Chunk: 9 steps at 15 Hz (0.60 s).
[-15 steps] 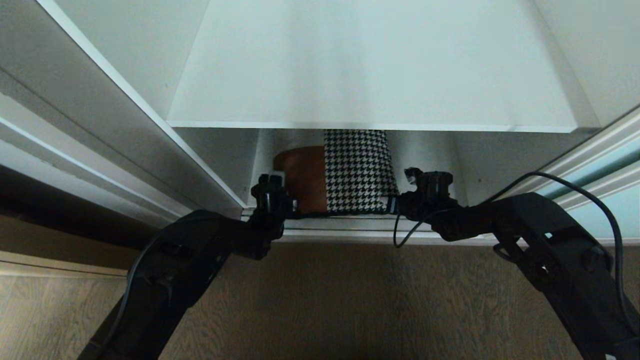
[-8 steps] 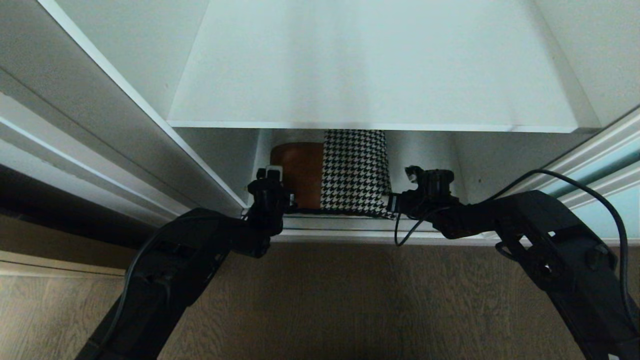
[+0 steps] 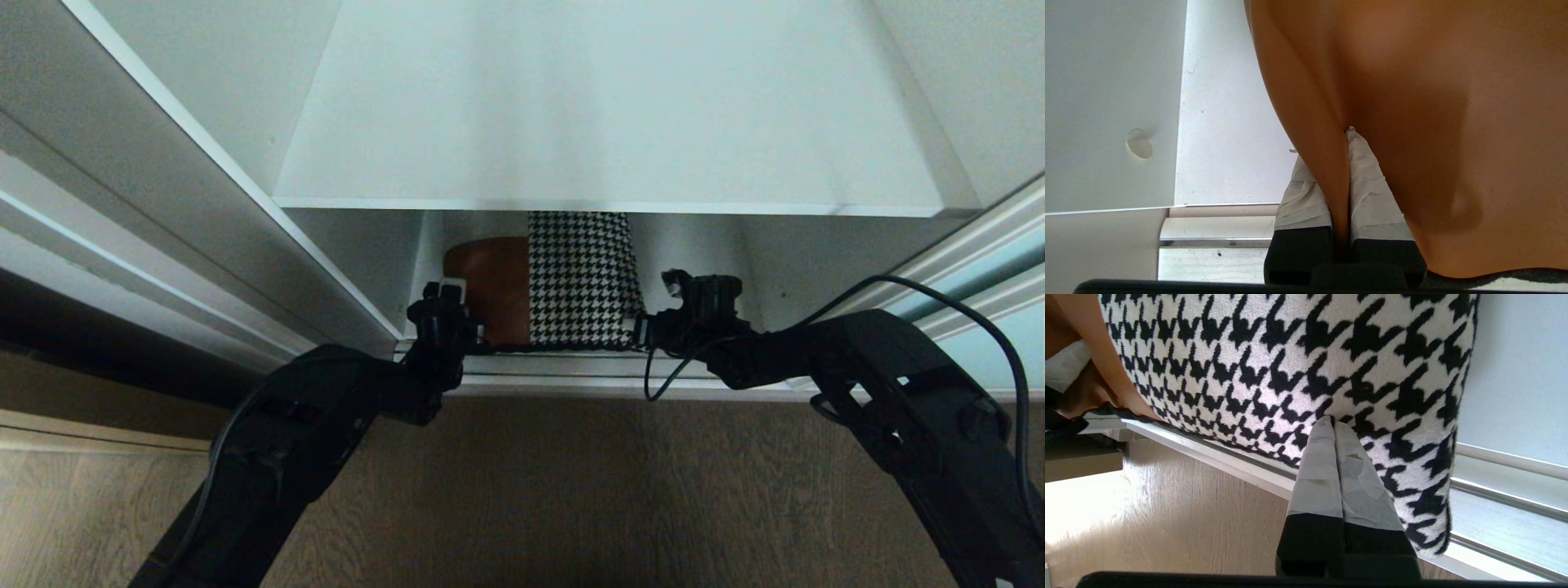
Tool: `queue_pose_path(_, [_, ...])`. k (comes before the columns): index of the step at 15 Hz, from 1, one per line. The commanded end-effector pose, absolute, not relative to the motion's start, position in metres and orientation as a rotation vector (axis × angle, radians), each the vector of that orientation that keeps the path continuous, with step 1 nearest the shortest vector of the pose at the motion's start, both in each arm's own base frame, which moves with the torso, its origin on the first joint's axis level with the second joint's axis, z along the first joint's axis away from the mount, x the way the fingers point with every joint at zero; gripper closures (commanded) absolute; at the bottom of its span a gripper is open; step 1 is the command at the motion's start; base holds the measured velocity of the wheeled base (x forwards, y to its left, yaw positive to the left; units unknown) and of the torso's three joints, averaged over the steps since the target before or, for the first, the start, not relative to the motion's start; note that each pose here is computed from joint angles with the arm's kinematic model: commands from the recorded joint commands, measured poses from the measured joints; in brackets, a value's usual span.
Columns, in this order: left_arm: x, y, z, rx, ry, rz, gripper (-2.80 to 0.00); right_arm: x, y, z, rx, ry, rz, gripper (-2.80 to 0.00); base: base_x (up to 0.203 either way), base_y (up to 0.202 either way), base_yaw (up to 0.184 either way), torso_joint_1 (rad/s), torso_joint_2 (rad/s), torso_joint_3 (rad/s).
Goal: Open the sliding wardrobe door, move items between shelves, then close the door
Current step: Place the pillow on the higher shelf
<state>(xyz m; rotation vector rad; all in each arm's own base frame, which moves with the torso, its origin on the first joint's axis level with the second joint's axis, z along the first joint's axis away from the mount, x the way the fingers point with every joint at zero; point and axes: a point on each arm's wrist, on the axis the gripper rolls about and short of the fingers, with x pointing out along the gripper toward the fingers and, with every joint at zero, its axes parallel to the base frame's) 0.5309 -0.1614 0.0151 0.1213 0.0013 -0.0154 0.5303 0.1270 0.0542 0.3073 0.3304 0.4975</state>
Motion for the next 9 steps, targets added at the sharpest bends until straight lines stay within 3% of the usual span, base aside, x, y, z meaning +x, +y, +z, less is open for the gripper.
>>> queue_pose_path(1, [0.531, -0.162, 0.014, 0.12, -0.002, -0.016, 0.0, 0.53, 0.127, 0.055, 0.31, 0.328, 0.5, 0.0, 0.0, 0.0, 0.0, 0.0, 0.0, 0.0])
queue_pose_path(7, [0.531, -0.162, 0.024, 0.111, -0.051, 0.009, 0.0, 0.528, 0.127, 0.06, 0.308, 0.339, 0.503, 0.0, 0.0, 0.0, 0.0, 0.0, 0.0, 0.0])
queue_pose_path(8, [0.531, -0.161, 0.023, 0.118, -0.05, 0.011, -2.8, 0.528, 0.127, 0.06, 0.308, 0.339, 0.503, 0.0, 0.0, 0.0, 0.0, 0.0, 0.0, 0.0])
queue_pose_path(9, [0.531, -0.161, 0.022, 0.124, -0.049, 0.009, -2.8, 0.527, 0.127, 0.06, 0.308, 0.34, 0.503, 0.0, 0.0, 0.0, 0.0, 0.0, 0.0, 0.0])
